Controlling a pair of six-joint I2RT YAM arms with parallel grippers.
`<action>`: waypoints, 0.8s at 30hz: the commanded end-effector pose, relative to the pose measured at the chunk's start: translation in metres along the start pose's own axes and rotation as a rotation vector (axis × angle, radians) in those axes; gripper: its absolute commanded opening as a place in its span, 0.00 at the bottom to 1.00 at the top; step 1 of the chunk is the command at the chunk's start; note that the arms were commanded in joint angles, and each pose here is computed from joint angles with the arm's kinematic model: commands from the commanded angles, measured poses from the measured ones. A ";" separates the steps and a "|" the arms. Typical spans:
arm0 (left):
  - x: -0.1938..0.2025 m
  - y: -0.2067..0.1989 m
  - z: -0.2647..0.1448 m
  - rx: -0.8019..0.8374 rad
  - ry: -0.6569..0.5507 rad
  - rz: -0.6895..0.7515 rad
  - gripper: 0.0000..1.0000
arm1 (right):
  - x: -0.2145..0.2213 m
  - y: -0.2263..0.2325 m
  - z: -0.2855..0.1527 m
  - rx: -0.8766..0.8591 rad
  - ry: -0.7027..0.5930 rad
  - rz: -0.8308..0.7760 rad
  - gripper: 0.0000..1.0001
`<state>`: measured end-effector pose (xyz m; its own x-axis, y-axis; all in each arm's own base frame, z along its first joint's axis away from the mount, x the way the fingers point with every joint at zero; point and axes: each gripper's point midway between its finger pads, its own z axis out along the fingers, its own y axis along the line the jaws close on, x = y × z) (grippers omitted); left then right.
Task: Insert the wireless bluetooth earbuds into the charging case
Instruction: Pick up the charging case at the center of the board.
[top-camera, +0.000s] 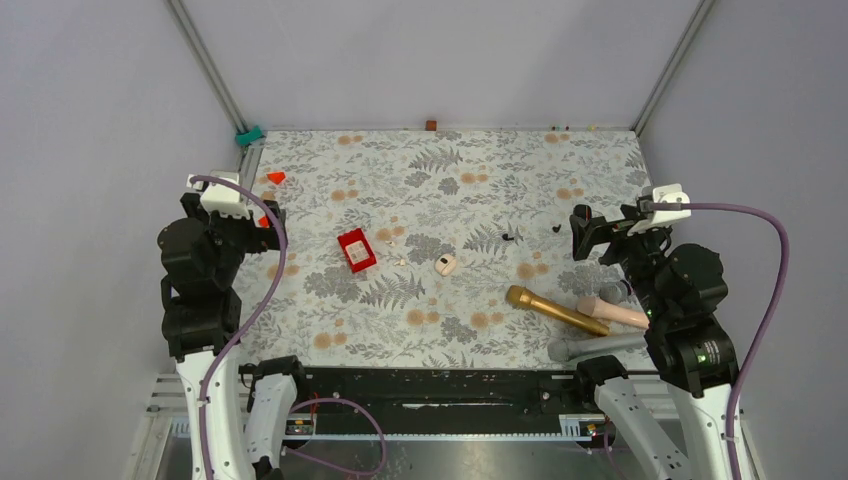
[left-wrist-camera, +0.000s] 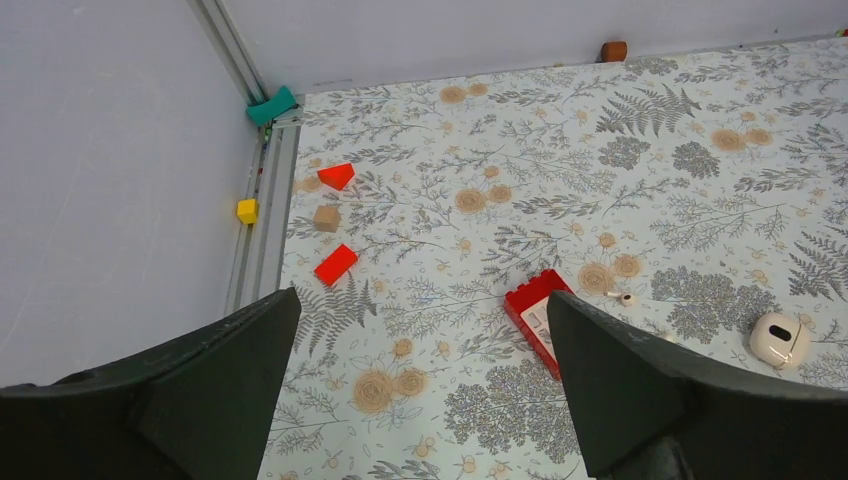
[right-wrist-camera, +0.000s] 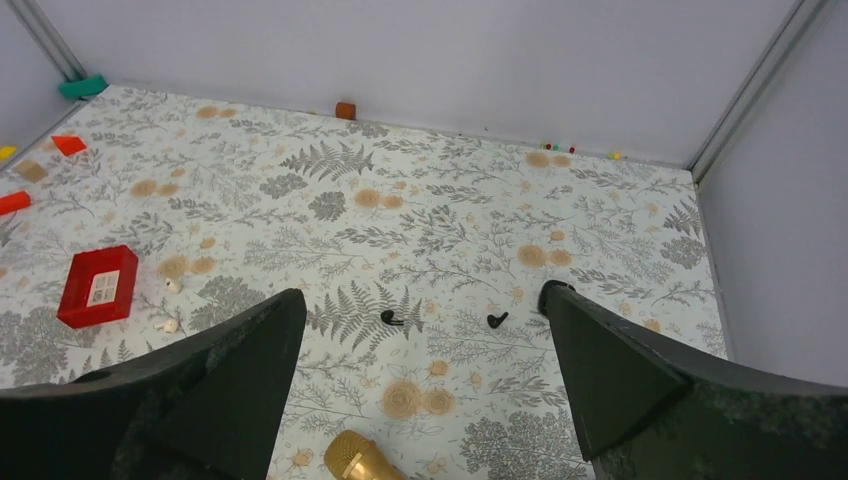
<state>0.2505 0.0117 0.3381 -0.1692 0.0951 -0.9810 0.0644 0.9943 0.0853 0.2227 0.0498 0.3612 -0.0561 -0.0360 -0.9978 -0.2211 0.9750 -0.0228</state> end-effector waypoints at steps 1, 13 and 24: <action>-0.016 0.002 -0.002 -0.009 -0.063 0.003 0.99 | -0.019 -0.004 0.000 0.037 -0.075 0.061 0.98; -0.021 0.006 -0.008 -0.024 -0.077 0.036 0.98 | 0.002 0.010 0.008 -0.070 -0.036 -0.066 0.98; 0.032 -0.049 -0.010 0.304 0.040 0.101 0.99 | 0.012 -0.004 0.024 0.013 -0.022 -0.052 0.98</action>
<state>0.2344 -0.0141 0.3140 -0.1933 0.1670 -0.9668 0.2408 0.9633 0.1183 0.2315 0.0594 0.3410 -0.0576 -0.0900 -0.9943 -0.2769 0.9583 -0.0707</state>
